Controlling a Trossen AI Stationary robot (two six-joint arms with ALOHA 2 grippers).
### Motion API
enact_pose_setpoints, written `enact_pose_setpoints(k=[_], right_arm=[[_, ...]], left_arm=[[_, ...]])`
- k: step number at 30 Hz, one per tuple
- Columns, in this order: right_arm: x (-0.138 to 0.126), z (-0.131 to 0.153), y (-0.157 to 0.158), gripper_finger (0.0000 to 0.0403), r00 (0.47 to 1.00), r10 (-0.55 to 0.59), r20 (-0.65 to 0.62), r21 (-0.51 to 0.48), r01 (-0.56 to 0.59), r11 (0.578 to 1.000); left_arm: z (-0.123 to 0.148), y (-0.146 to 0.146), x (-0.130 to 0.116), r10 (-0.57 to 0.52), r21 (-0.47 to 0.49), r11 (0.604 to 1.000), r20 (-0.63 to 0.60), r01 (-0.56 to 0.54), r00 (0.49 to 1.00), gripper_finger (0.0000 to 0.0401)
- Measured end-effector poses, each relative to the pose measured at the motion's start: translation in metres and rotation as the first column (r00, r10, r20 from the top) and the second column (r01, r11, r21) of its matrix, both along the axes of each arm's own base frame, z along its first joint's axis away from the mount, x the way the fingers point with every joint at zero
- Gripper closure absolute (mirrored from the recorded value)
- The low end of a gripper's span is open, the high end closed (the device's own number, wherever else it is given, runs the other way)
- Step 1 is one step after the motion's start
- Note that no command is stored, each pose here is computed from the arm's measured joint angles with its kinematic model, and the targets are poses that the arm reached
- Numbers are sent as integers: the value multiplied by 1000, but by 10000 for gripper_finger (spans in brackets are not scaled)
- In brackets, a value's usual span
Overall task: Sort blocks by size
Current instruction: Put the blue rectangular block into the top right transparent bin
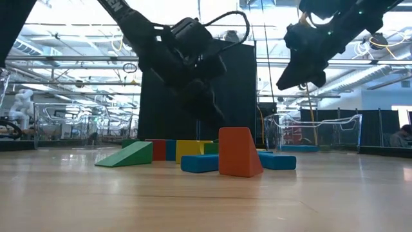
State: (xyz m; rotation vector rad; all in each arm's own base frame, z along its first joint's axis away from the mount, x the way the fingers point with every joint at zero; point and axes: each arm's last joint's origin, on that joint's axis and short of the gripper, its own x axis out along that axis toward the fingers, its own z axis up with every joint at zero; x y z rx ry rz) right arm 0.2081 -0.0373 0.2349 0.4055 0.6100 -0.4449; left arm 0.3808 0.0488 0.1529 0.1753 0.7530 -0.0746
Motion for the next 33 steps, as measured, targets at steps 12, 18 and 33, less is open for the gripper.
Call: enact_pose_setpoints(k=[12,18,33], right_arm=[[12,-2,25,330,998,40,45,-9,-39,999],[15,-2,33,330,996,70,54,-7,-70,998],[15,-2,39,330,996,64,54,-38,-62,997]], left_arm=[[-28,17,8,33,7,999,-58,-32,998,202],[-41,22,15,19,-24,999,-85,-21,996,202],[-46,21,15,1,-58,998,-98,-6,995,216]])
